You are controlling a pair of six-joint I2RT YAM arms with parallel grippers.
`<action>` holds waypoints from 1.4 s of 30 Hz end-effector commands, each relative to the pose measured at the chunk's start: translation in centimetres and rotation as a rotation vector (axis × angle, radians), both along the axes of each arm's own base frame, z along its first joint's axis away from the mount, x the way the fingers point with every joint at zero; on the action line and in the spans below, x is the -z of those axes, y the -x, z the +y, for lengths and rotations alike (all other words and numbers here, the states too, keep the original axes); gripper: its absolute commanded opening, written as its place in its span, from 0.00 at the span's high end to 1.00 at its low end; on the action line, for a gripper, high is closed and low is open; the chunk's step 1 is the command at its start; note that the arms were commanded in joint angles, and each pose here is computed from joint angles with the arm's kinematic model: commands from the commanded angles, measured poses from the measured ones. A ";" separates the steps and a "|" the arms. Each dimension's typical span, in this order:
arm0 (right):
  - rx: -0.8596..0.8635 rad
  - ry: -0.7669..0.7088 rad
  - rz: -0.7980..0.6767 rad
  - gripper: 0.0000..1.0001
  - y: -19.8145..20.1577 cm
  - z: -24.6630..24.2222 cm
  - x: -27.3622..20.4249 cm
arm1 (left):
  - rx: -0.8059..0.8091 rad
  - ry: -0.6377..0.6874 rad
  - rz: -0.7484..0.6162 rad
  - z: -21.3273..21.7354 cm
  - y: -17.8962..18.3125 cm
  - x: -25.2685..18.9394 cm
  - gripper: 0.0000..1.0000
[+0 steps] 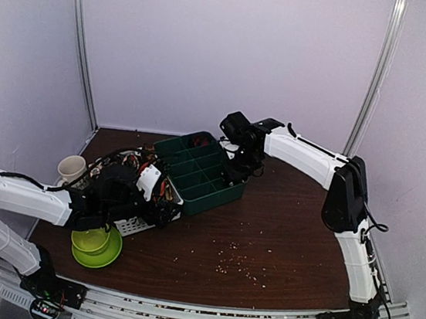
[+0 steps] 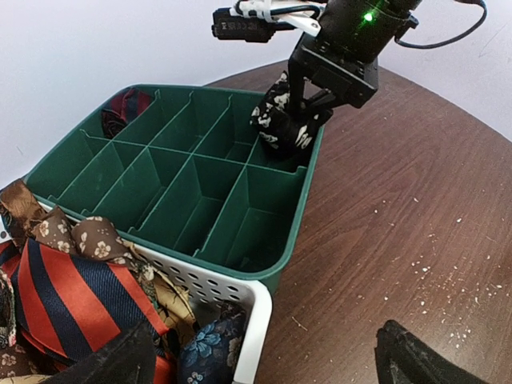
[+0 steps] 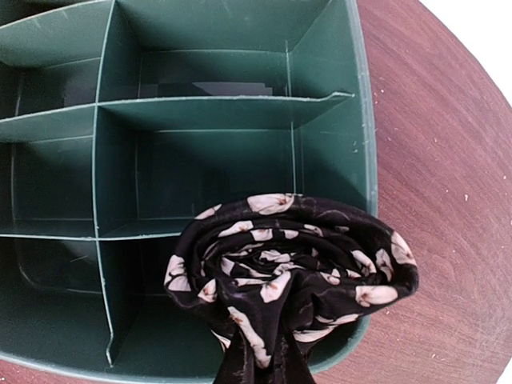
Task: Roll the ties
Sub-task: Move the storage box to the center of the board.
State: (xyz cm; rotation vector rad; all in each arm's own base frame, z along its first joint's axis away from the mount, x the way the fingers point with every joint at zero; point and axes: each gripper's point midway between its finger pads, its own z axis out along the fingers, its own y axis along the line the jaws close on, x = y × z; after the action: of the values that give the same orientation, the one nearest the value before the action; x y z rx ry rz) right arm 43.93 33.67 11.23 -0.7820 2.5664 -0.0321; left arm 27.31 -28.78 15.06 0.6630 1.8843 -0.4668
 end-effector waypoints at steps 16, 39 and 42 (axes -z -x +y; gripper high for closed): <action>0.054 0.085 0.123 1.00 4.9 -7.0 2.0 | 0.002 0.049 -0.042 -0.4 -0.5 -1.8 0.02; 0.321 -0.286 -0.158 1.00 5.1 -7.0 -11.3 | 0.016 0.054 -0.048 -0.8 -0.6 -1.9 0.02; 0.480 -0.406 -0.179 1.00 5.1 -7.8 -13.3 | 0.009 0.058 -0.048 -0.5 -0.5 -1.9 0.02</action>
State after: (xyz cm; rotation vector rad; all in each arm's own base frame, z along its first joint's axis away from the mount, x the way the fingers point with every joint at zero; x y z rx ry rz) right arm 38.21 25.98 18.64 -0.4025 2.5214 0.0237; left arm 27.22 -29.21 14.55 0.6828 1.8915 -0.4804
